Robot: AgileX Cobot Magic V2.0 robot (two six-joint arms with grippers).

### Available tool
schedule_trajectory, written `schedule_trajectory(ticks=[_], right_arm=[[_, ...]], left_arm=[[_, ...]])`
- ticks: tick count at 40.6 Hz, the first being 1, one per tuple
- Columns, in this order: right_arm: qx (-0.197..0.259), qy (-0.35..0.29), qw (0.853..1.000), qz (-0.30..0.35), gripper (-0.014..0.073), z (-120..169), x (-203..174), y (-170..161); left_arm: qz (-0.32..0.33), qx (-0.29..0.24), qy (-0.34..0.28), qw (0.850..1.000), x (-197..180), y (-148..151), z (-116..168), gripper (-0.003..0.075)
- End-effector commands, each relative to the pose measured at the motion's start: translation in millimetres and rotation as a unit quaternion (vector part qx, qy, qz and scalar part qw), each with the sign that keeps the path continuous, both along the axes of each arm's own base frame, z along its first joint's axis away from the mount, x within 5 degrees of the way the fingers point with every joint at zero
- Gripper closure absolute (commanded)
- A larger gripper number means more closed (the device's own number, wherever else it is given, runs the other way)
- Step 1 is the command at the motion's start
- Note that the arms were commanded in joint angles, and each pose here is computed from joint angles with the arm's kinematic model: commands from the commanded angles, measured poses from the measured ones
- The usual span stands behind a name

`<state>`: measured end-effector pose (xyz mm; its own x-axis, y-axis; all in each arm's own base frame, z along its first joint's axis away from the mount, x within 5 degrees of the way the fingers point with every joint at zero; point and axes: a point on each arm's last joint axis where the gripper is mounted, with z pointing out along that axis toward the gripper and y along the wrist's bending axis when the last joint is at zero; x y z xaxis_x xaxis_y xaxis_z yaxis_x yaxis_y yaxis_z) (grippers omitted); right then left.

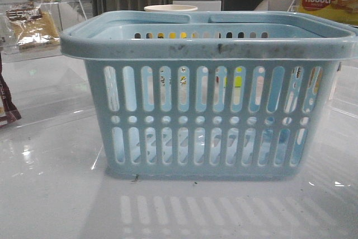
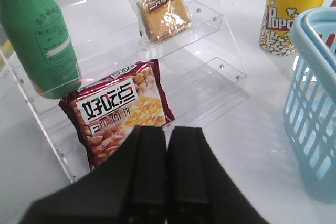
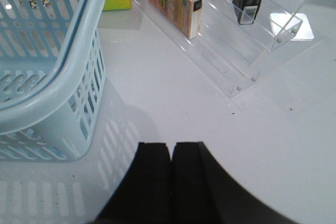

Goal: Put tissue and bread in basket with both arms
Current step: 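Grasp the white tissue pack with the right gripper and lift it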

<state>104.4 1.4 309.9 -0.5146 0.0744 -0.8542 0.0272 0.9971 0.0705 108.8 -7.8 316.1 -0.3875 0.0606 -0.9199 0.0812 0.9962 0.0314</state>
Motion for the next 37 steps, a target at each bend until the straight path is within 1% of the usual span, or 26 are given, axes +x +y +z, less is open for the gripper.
schedule_trajectory(ticks=[1, 6, 12, 14, 16, 17, 19, 21, 22, 23, 25, 29, 33, 37], right_arm=[[-0.003, -0.036, 0.999, -0.002, 0.0539, 13, 8, -1], [-0.003, -0.03, 1.0, -0.002, 0.0539, 12, 9, -1], [-0.003, -0.026, 1.0, -0.002, 0.0535, 11, 10, -1], [-0.003, -0.023, 1.0, -0.002, 0.0516, 11, 10, -1], [-0.004, -0.023, 1.0, -0.002, 0.0457, 11, 10, -1], [-0.004, -0.023, 1.0, -0.002, 0.0407, 11, 10, -1], [-0.004, -0.023, 1.0, -0.002, 0.0299, 11, 10, -1], [-0.003, -0.024, 1.0, -0.002, 0.0172, 11, 10, -1], [-0.003, -0.024, 1.0, -0.002, 0.012, 11, 10, -1], [-0.003, -0.024, 1.0, -0.002, 0.0088, 11, 10, -1], [-0.003, -0.025, 1.0, -0.002, 0.0041, 11, 10, -1], [-0.003, -0.036, 0.999, -0.002, 0.0035, 13, 11, -1], [-0.015, -0.047, 0.999, -0.004, 0.0035, 20, 17, -2], [-0.021, -0.038, 0.999, -0.022, 0.0035, 30, 30, -7]], left_arm=[[-0.001, -0.003, -0.04, 0.999, 7, -1, 15, 0.0628], [-0.001, -0.003, -0.031, 1.0, 12, -1, 13, 0.0628], [0.0, -0.001, -0.001, 1.0, 11, -1, 7, 0.0628], [0.0, 0.0, 0.006, 1.0, 11, -1, 6, 0.0619], [0.001, 0.001, 0.011, 1.0, 11, -1, 6, 0.0582], [0.001, 0.002, 0.013, 1.0, 10, -1, 5, 0.0544], [0.001, 0.003, 0.014, 1.0, 10, -1, 5, 0.0438], [0.001, 0.003, 0.015, 1.0, 10, -1, 5, 0.0333], [0.001, 0.003, 0.015, 1.0, 10, -1, 5, 0.0293], [0.001, 0.003, 0.014, 1.0, 10, -1, 5, 0.0251], [0.001, 0.003, 0.013, 1.0, 10, -1, 5, 0.0207], [0.001, 0.002, 0.011, 1.0, 10, -1, 5, 0.0206], [0.001, 0.002, 0.011, 1.0, 10, -1, 5, 0.0219], [0.001, 0.002, 0.011, 1.0, 10, -1, 5, 0.0241]])
